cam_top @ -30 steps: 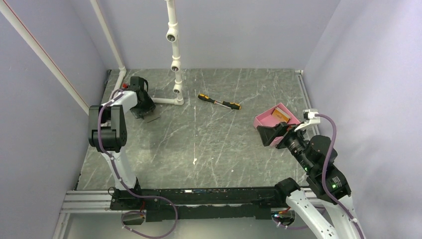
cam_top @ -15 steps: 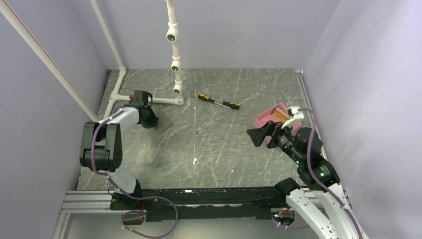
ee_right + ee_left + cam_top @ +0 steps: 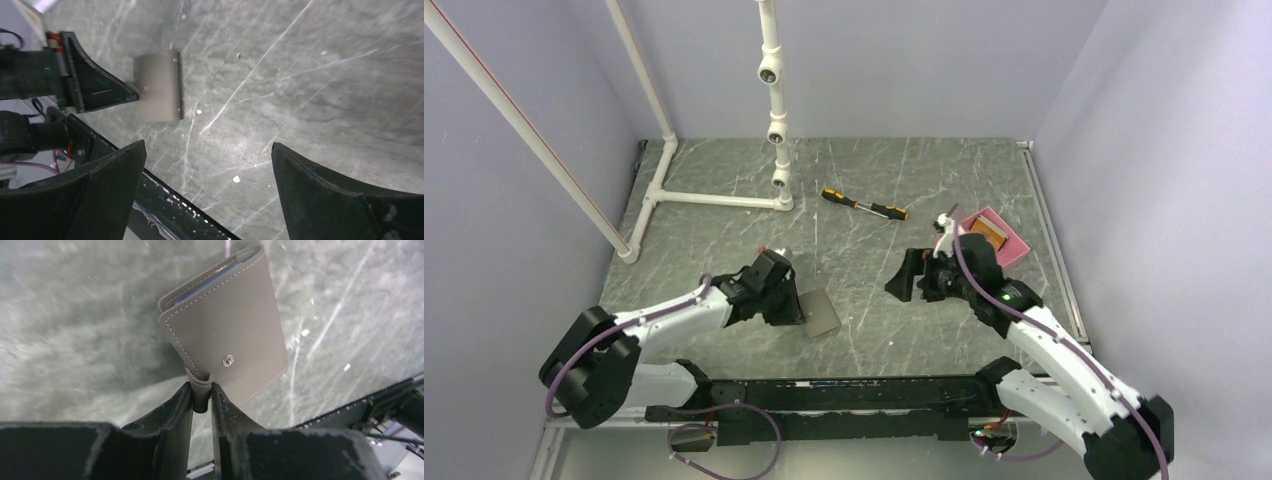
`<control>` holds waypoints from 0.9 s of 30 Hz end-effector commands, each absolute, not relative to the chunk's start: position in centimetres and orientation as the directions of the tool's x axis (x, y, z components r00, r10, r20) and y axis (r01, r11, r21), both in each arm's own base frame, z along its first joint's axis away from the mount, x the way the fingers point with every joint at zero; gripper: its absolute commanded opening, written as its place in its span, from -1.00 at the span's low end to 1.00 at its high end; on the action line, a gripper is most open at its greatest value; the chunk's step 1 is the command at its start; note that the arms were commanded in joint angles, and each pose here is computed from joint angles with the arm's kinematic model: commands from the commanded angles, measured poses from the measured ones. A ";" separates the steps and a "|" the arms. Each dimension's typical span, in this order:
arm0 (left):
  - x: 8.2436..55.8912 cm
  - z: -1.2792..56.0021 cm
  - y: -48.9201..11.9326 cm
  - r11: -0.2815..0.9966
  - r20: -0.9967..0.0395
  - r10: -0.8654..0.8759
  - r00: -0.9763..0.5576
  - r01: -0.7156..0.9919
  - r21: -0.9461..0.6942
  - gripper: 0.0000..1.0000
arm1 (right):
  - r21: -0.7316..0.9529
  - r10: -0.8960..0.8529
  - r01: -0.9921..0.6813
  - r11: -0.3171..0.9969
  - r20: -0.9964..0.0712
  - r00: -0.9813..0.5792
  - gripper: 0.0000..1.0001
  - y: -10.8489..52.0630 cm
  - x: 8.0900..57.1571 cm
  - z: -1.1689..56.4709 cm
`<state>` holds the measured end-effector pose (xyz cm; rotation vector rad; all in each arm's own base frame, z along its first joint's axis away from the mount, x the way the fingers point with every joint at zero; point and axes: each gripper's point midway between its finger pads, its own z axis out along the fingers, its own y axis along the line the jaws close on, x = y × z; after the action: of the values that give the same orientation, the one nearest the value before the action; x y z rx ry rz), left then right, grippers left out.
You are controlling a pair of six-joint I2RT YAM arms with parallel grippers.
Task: Put the credit cards into the card holder
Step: Move the card holder to the center of the board, then open the card holder at the center of the board.
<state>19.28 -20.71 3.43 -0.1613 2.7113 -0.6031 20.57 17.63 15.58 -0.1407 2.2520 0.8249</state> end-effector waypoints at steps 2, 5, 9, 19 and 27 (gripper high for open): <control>18.3 6.6 -23.7 0.803 -0.336 -0.250 -0.908 -0.001 -0.596 -0.51 | 0.508 0.105 -0.307 0.805 -0.632 -0.768 0.90 21.4 21.6 14.4; 17.7 7.6 -24.5 0.744 -0.336 -0.267 -0.903 0.029 -0.668 -0.53 | 0.460 0.040 -0.335 0.822 -0.634 -0.772 0.81 23.6 20.9 13.6; 17.5 10.6 -25.5 0.649 -0.359 -0.300 -0.884 0.087 -0.755 -0.63 | 0.345 -0.058 -0.412 0.843 -0.703 -0.709 0.82 25.7 20.5 13.1; 16.9 16.4 -26.5 0.553 -0.395 -0.287 -0.873 0.186 -0.812 -0.92 | 0.272 -0.166 -0.480 0.834 -0.706 -0.688 0.98 27.8 18.9 10.5; 15.8 12.8 -25.6 0.628 -0.325 -0.247 -0.913 0.105 -0.771 -1.00 | 0.350 -0.128 -0.463 0.814 -0.670 -0.731 0.91 29.4 18.5 10.1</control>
<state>16.77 -25.61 13.58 -0.1292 2.4112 -1.1777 17.93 27.25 8.79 -0.4896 2.3740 0.5684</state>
